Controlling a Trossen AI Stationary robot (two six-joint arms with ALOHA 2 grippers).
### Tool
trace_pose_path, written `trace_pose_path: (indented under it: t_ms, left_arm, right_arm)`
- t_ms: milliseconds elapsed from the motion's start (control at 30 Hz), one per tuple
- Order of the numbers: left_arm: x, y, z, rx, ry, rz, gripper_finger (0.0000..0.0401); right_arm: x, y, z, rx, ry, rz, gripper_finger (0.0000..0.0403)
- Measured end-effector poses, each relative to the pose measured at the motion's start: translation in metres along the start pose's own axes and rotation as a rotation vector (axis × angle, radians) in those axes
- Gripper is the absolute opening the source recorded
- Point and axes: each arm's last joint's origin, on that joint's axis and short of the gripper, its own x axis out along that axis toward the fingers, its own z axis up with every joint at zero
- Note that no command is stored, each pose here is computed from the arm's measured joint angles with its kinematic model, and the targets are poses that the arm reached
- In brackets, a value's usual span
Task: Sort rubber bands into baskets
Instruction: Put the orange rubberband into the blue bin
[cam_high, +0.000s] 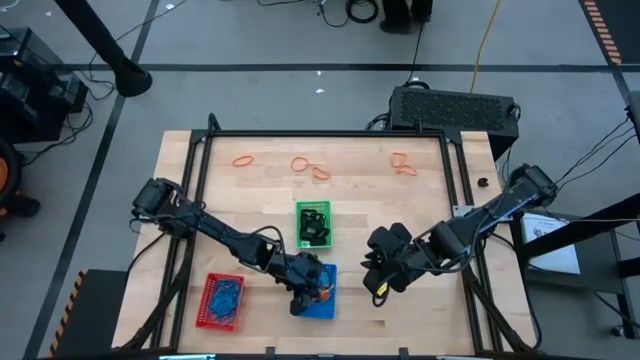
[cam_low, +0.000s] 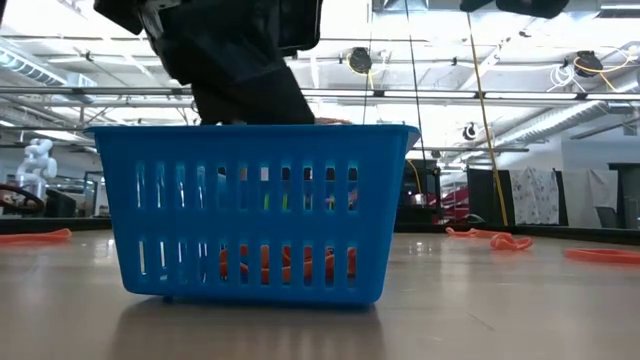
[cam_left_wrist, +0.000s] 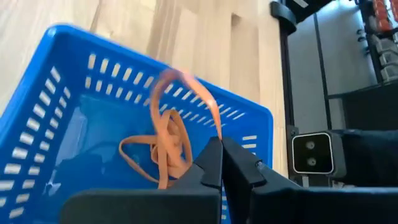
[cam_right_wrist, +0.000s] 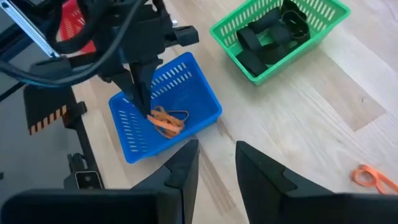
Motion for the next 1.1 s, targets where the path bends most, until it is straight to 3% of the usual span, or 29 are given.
trace_pose_path:
  t_ms: [333, 733, 933, 1100]
  left_arm:
    - [0.000, 0.003, -0.003, -0.042, 0.035, 0.031, 0.0063]
    - [-0.004, 0.005, -0.003, -0.043, 0.057, 0.046, 0.0094]
    - [-0.005, 0.008, -0.004, -0.107, 0.085, 0.049, 0.0118]
    - [-0.003, 0.006, -0.007, -0.122, 0.102, 0.052, 0.0121]
  right_arm:
    - [0.000, -0.004, -0.002, -0.056, 0.024, -0.041, 0.0098]
    - [0.000, -0.006, -0.002, -0.110, 0.031, -0.058, 0.0098]
    - [0.005, -0.024, 0.005, -0.141, 0.101, -0.165, 0.0098]
    - [0.012, -0.039, 0.023, -0.199, 0.152, -0.186, 0.0098]
